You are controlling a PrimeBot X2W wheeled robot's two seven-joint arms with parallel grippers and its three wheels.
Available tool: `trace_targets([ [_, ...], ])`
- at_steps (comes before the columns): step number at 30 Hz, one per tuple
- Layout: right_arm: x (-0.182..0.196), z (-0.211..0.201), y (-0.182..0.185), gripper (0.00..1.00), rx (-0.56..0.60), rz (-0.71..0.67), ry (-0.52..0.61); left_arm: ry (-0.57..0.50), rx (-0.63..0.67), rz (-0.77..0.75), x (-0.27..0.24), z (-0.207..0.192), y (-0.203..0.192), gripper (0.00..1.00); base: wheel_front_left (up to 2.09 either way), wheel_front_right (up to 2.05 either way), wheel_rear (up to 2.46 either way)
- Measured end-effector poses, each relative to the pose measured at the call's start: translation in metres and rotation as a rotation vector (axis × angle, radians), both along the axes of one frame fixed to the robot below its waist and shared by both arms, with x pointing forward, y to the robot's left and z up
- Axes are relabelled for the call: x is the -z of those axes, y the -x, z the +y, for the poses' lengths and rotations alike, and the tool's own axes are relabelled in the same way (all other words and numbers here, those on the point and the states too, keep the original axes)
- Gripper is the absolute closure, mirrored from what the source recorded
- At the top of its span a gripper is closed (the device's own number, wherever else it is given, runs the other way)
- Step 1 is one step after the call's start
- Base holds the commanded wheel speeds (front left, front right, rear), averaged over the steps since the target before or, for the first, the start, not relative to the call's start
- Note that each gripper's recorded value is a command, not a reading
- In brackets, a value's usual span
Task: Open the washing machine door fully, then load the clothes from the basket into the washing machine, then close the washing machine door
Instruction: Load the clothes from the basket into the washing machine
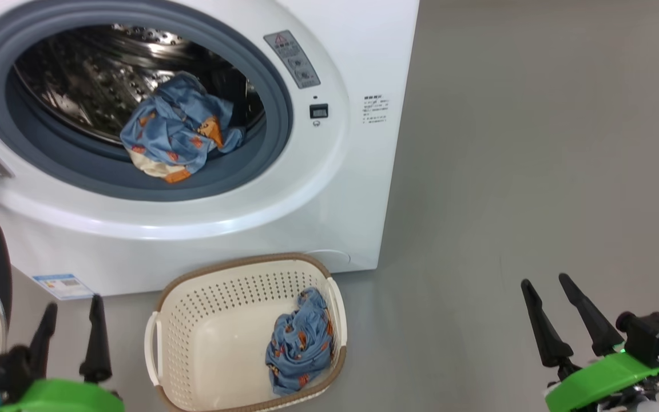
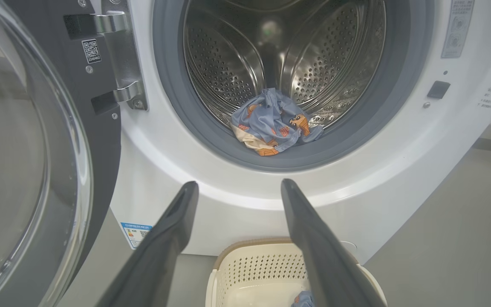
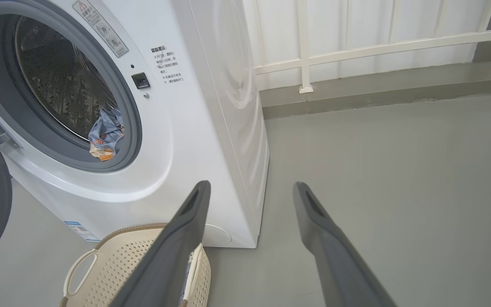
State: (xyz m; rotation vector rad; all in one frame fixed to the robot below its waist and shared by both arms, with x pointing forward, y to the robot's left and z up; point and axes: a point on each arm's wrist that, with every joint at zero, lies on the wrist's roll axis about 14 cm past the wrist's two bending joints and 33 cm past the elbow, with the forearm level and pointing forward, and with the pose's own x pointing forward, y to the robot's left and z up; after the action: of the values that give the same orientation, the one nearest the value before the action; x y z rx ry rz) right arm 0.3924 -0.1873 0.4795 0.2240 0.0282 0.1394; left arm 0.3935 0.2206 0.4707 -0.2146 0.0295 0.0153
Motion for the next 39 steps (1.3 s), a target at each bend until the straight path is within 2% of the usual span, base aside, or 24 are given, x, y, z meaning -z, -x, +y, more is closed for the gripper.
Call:
trace_targets([
  [10,-0.003,-0.013,0.021,0.0,0.041,-0.004,-0.014,-0.004,-0.052,-0.004,-0.001,0.01,0.043,0.0,0.0,0.0,0.0],
  [39,0.005,-0.011,0.017,0.0,0.04,0.018,-0.022,0.009,-0.034,0.041,0.014,0.002,0.04,0.0,0.0,0.0,0.0],
])
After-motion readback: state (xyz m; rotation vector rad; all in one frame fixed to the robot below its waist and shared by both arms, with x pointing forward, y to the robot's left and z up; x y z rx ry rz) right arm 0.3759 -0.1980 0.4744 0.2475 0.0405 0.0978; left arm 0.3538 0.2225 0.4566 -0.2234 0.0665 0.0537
